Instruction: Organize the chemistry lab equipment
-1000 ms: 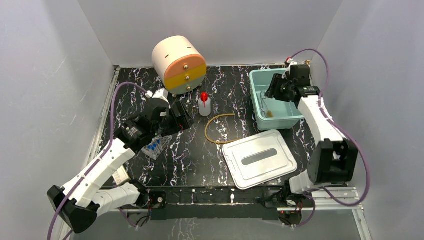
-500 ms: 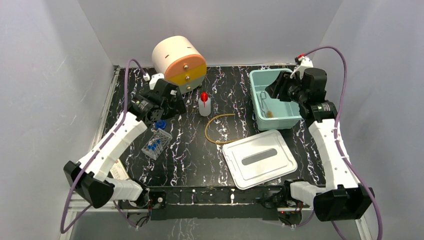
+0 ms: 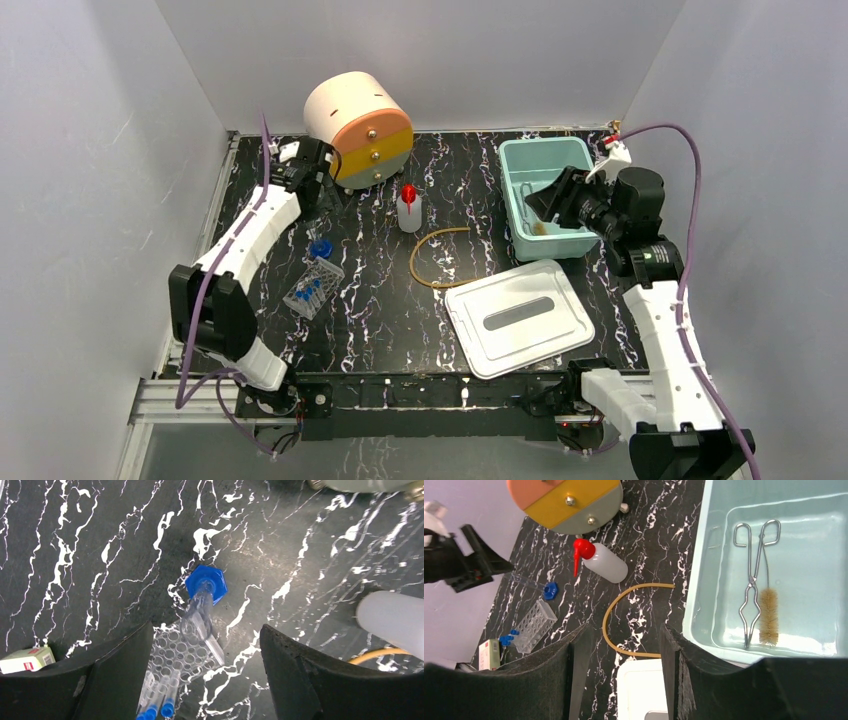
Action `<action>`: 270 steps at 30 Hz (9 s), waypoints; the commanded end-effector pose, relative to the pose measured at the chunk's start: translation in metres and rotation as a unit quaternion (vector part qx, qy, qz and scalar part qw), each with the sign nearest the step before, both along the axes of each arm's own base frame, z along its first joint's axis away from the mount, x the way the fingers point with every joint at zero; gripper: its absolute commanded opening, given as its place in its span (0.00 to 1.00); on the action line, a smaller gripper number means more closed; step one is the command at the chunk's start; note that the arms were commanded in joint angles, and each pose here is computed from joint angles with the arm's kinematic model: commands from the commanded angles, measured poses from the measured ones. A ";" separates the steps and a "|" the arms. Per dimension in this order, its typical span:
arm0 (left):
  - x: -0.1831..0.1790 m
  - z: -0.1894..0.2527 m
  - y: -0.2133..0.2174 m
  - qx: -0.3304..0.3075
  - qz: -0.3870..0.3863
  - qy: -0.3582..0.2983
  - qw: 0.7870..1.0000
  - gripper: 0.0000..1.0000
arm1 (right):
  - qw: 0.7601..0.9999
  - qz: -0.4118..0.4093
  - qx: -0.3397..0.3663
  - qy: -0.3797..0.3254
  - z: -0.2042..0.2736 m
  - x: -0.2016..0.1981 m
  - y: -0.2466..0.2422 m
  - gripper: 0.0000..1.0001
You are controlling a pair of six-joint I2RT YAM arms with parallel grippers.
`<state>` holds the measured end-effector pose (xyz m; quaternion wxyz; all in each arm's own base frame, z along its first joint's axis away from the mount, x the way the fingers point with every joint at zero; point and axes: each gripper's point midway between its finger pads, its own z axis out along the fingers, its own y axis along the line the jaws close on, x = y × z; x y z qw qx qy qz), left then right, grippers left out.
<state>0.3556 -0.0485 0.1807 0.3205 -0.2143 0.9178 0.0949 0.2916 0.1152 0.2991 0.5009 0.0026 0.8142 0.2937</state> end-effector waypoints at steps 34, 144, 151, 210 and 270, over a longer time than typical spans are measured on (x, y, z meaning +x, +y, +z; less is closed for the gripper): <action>-0.024 0.065 -0.081 -0.243 -0.165 -0.051 0.954 0.08 | 0.977 0.171 0.044 -0.116 0.042 -0.024 0.053 0.65; -0.126 0.167 -0.109 -0.303 -0.304 -0.246 0.869 0.98 | 0.969 0.003 -0.186 0.160 -0.150 0.136 -0.006 0.16; -0.125 0.168 -0.109 -0.299 -0.308 -0.242 0.870 0.98 | 0.962 0.008 -0.205 0.179 -0.185 0.147 -0.014 0.16; -0.104 0.116 -0.085 -0.239 -0.238 -0.192 0.922 0.98 | 0.969 0.138 -0.200 0.034 -0.063 0.030 0.199 0.69; -0.129 0.101 -0.076 -0.237 -0.236 -0.166 0.928 0.98 | 0.962 0.007 -0.272 -0.038 0.034 0.102 0.164 0.49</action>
